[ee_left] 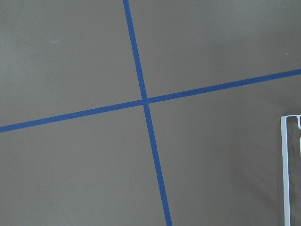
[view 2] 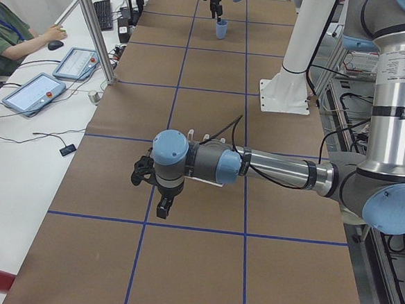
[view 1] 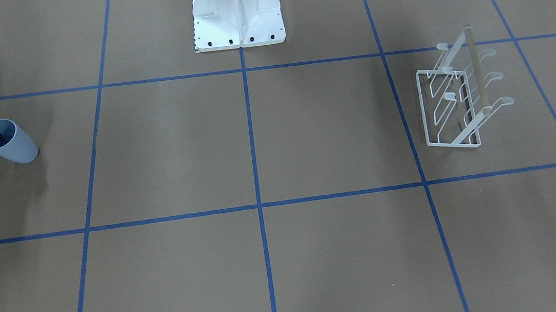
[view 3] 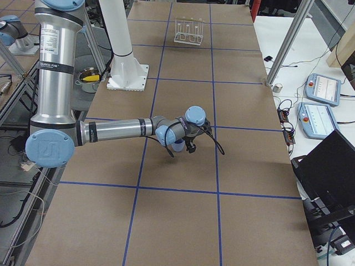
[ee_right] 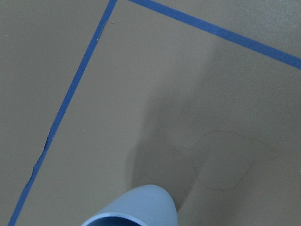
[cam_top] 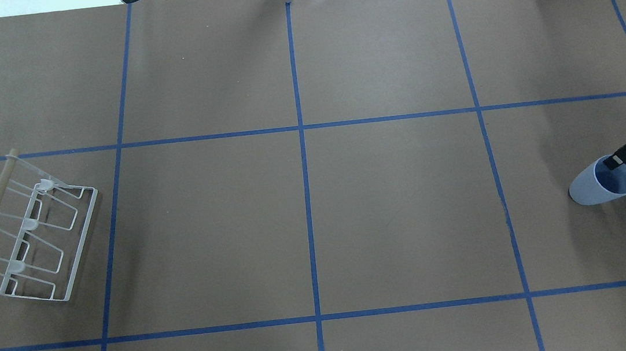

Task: Hang cup on cup holder
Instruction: 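Reach the right gripper down to the light blue cup and grasp its rim, then lift the cup with the right gripper and carry it toward the table center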

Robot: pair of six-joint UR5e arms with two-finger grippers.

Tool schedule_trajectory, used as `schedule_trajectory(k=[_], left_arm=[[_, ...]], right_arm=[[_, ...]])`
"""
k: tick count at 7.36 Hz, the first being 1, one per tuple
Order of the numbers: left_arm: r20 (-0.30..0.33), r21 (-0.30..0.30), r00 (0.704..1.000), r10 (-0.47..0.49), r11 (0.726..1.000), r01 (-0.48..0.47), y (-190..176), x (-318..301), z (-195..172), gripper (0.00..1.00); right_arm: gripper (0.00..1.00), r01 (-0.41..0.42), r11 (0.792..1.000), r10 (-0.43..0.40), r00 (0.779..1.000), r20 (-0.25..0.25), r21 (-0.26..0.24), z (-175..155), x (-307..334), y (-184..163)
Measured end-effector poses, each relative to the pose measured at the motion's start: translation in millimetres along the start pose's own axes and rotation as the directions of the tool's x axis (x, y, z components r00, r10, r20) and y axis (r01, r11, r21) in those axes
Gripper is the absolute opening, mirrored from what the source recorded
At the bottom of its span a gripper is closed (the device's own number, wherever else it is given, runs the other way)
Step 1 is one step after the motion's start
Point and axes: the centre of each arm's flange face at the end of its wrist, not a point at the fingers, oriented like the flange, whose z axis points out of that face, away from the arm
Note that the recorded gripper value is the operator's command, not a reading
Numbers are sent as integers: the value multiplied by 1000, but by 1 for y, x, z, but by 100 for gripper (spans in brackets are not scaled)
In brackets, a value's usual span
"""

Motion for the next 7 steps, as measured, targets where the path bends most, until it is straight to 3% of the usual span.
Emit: schedule_trajectory(k=[4,7], left_arm=[[0,0,1000,0,1000,0,0,0,0,99],[0,3,1000,2,1000,-2,-1,1,-1,99]], right_arm=[[0,15,1000,-15,1000,0,-4,4,0,-1],[0,58,997,-59,998,28,45,-19,-27,-16]])
